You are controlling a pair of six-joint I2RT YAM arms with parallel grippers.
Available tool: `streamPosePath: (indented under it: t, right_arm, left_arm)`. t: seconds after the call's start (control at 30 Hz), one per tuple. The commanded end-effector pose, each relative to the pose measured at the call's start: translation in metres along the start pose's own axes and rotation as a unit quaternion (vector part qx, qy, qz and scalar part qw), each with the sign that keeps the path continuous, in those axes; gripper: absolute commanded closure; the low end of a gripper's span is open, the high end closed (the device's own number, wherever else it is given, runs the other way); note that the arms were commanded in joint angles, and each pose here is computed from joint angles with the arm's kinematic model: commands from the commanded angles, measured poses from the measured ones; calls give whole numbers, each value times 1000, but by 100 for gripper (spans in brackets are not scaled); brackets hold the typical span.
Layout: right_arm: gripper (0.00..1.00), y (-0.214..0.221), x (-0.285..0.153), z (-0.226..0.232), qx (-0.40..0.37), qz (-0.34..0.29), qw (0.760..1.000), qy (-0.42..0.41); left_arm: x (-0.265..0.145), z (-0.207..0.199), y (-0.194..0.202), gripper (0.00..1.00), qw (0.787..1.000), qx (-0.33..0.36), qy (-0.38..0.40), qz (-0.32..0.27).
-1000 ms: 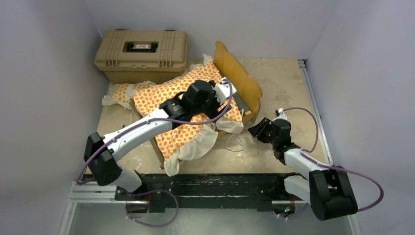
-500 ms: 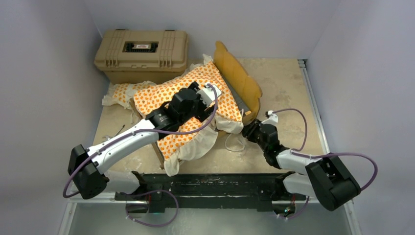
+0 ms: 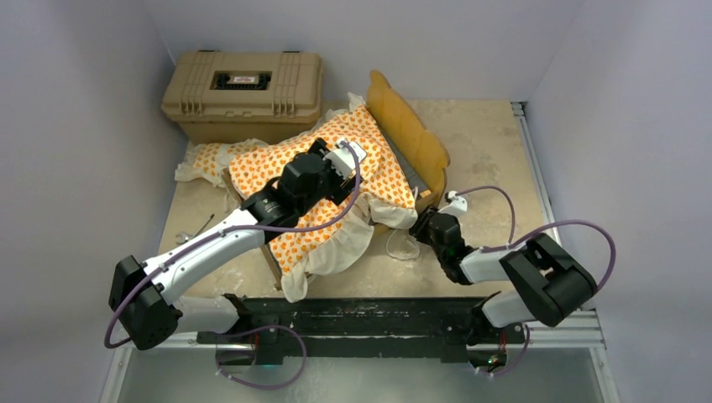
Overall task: Set up the pet bed
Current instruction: Cross the ropes on the bed frame.
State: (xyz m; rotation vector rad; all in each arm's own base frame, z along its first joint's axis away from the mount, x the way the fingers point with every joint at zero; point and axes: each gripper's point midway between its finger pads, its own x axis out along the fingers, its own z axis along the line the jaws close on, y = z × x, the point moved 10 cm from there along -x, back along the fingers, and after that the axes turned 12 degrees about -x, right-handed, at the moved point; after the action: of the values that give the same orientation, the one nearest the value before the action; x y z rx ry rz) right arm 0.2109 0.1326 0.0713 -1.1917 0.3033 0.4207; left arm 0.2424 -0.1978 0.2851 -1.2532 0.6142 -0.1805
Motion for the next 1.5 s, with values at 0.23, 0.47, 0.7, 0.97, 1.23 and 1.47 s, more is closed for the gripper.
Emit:
streamPosePath:
  t: [0.23,0.47,0.7,0.97,1.23,1.47]
  right_arm:
    - [71,10,22,16,-25,-2,995,101]
    - [96,27,43,28,-53,44,981,179]
    - [100,3,18,36,-39,60,981,183]
    - [100,-45,-70,21,53,86,965,241]
    - [100,-109,-144,5,154,-12,948,278]
    - [100,-128,-174,-4,214,-66,945,240]
  left_arm:
    - [-12,15,-14,24,998,-19,-23,-48]
    - [-20,20,-16,24,997,-24,-30,-61]
    - [-25,23,-19,24,997,-27,-30,-70]
    - [-29,24,-20,24,996,-28,-31,-74]
    - [-27,24,-19,24,997,-27,-29,-70]
    - [-25,24,-17,24,997,-25,-33,-65]
